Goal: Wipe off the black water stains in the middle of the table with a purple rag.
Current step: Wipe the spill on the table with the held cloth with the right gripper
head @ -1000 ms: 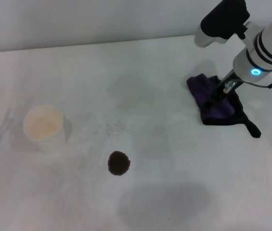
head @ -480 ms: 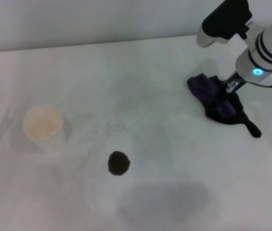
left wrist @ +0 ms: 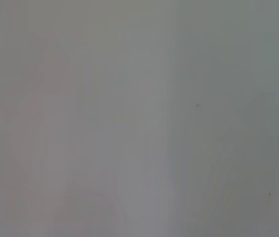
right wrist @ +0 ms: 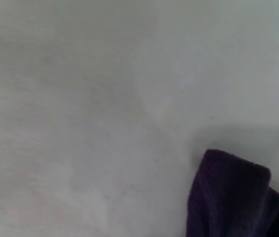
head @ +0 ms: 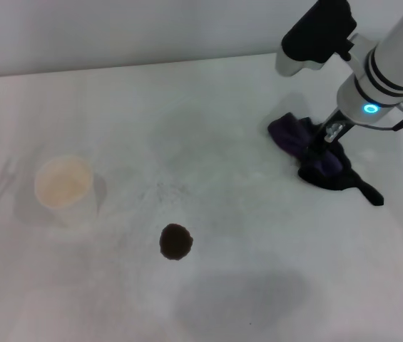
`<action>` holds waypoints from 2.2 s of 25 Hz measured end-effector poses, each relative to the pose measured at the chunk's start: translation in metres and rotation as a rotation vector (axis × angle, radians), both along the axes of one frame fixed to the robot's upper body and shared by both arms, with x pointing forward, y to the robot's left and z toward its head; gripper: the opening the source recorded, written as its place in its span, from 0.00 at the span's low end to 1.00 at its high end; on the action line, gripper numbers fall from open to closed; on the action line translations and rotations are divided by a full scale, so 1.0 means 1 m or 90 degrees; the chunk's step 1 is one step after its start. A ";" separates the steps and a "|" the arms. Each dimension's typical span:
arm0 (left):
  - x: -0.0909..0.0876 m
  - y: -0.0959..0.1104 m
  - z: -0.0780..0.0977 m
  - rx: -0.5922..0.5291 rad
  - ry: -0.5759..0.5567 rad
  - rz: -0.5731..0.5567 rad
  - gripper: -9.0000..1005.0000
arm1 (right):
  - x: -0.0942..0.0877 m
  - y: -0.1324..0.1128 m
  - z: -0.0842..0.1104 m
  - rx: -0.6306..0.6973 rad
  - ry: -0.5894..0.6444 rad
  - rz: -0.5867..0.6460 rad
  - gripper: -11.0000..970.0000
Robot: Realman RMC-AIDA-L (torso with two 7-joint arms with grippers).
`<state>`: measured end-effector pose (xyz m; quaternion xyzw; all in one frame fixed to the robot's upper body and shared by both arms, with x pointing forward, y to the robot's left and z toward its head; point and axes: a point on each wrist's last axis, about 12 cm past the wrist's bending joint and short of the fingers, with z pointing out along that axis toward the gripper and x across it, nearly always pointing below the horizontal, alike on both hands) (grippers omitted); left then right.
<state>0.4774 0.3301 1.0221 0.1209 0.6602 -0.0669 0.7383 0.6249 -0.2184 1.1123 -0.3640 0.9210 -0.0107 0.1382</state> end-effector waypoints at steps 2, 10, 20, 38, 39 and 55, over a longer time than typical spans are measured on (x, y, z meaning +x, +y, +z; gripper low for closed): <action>0.000 0.000 0.000 0.001 -0.001 0.001 0.88 | -0.004 0.007 0.001 0.003 0.002 0.021 0.15; 0.005 0.002 0.003 0.007 -0.005 0.003 0.88 | -0.028 0.040 -0.002 0.030 0.010 0.111 0.11; 0.019 0.007 0.008 0.032 -0.002 0.016 0.88 | -0.063 0.095 -0.001 0.105 0.005 0.140 0.11; 0.026 0.019 0.016 0.045 -0.011 0.033 0.88 | -0.103 0.157 -0.006 0.239 0.016 0.157 0.11; 0.025 0.020 0.015 0.046 -0.010 0.034 0.88 | -0.100 0.154 -0.004 0.239 0.007 0.150 0.11; 0.000 0.034 0.007 0.030 -0.005 0.087 0.88 | -0.092 0.132 -0.012 0.198 -0.009 0.105 0.10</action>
